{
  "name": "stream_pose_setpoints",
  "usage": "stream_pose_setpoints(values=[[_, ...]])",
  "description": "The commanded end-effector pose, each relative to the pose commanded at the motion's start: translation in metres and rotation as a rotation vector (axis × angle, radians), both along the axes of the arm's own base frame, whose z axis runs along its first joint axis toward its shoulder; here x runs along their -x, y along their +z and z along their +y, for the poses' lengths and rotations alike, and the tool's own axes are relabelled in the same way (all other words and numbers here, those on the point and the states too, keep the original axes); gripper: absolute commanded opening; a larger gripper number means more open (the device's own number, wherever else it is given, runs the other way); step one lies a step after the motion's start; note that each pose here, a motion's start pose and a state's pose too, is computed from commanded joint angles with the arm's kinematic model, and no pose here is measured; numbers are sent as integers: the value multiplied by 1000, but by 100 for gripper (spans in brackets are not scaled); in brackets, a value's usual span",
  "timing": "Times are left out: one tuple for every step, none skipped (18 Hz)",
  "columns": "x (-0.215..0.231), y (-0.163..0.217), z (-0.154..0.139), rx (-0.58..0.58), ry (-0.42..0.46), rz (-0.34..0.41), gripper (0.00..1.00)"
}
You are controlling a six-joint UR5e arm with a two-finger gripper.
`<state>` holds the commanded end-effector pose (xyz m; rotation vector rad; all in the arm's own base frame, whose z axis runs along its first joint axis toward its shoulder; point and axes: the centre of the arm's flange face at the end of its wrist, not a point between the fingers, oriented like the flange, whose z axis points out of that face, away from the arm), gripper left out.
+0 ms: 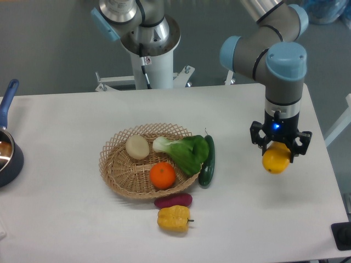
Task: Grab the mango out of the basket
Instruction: 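Hold the yellow mango raised beside the basket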
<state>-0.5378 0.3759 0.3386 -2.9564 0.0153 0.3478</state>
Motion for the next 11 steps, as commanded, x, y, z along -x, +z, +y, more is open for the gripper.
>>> stream_pose_setpoints(values=[[0, 1, 0, 1, -1, -1, 60], [0, 0, -1, 4, -1, -2, 60], [0, 0, -1, 12, 1, 0, 60], [-1, -1, -2, 16, 3, 0, 60], [0, 0, -2, 18, 4, 4, 60], [0, 0, -3, 28, 6, 2, 59], [0, -1, -5, 44, 11, -1, 60], [0, 0, -6, 52, 13, 0, 60], [1, 0, -6, 54, 14, 1, 60], [0, 0, -7, 56, 14, 0, 60], [0, -2, -7, 57, 16, -1, 60]])
